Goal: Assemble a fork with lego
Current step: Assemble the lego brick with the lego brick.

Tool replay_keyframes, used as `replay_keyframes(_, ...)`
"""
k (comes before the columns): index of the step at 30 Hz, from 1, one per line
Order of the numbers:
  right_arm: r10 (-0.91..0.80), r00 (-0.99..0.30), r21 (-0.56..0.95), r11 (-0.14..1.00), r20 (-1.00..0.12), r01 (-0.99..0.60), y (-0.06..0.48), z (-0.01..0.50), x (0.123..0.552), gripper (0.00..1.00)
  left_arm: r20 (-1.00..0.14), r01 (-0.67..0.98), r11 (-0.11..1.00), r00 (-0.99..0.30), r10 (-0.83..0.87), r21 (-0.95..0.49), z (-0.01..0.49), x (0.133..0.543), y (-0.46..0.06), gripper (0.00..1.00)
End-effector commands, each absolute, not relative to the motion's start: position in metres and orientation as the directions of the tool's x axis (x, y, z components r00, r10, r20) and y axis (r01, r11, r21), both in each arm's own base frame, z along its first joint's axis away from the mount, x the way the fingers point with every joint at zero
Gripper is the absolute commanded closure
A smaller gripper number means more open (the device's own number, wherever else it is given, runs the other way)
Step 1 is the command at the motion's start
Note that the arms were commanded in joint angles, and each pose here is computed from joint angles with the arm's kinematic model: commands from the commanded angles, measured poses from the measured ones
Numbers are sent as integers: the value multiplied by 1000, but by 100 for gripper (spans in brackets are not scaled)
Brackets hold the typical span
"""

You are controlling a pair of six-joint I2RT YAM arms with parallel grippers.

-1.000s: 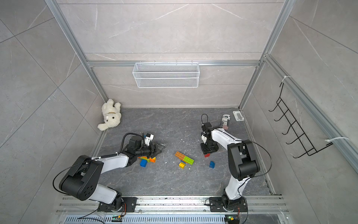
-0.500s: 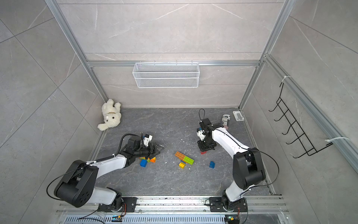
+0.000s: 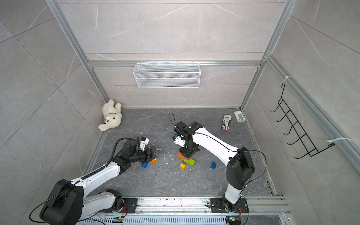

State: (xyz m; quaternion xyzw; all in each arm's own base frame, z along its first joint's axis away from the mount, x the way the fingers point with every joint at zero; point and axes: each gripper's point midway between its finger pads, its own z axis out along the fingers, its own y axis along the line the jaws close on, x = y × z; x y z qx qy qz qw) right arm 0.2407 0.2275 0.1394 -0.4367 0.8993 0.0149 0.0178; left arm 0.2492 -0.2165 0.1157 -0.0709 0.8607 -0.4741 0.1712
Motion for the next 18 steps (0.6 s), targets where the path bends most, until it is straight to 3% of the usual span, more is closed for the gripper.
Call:
replay_keyframes(1, -824, -566, -35, 565, 20, -824, 227, 134, 243, 73, -261, 79, 543, -928, -267, -836, 119, 248, -217, 29)
replay_keyframes(18, -885, -465, -40, 464, 6, -885, 249, 107, 260, 72, -247, 61, 531, -926, -286, -845, 114, 249, -217, 28)
